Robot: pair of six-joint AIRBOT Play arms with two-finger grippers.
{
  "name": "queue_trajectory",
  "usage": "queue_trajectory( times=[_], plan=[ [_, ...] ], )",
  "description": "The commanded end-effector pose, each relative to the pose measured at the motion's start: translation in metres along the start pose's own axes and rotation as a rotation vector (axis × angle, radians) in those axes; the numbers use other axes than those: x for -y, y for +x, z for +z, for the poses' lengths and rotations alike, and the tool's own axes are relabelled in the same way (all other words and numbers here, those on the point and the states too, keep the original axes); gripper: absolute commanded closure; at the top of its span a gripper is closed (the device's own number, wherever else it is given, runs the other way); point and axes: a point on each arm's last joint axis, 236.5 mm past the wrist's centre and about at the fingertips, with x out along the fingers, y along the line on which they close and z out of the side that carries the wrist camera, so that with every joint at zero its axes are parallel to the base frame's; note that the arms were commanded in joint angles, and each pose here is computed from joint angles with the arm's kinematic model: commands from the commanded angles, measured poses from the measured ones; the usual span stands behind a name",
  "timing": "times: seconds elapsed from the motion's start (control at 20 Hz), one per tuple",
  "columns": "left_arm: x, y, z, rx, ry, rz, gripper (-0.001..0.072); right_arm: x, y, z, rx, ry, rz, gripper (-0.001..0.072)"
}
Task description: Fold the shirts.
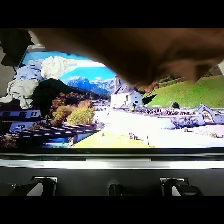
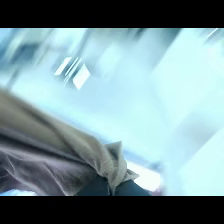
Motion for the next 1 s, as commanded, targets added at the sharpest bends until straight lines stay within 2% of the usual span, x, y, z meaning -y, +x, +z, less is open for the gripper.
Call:
queue_trajectory(
  times=[0.0,0.25,0.35,0.5,0.7,0.85,0.95],
  plan=[
    [0.031,-0.074,0.068,0.208,-0.013,-0.02,0.0679,0.039,-0.07,0.038,0.108,0.022,-0.136,0.0665],
    [0.025,-0.077,0.07,0.218,0.012,0.016,0.0679,0.024,-0.052,0.004,-0.04,0.019,-0.075,0.0665],
    [0.01,-0.054,0.057,0.168,0.012,0.045,0.0679,0.0,-0.021,-0.044,-0.249,0.023,0.026,0.0665],
    [-0.02,0.015,0.013,0.029,-0.012,0.061,0.0678,-0.058,0.03,-0.142,-0.658,0.027,0.259,0.0664],
    [-0.053,0.136,-0.139,-0.373,-0.059,0.033,0.0678,-0.143,0.131,-0.258,-0.935,0.066,0.494,0.0664],
    [-0.069,0.201,-0.273,-0.643,-0.033,-0.01,0.0678,-0.194,0.212,-0.337,-0.978,0.14,0.524,0.0664],
    [-0.082,0.222,-0.34,-0.756,-0.079,0.0,0.0677,-0.219,0.244,-0.367,-0.961,0.185,0.535,0.0663]
  ],
)
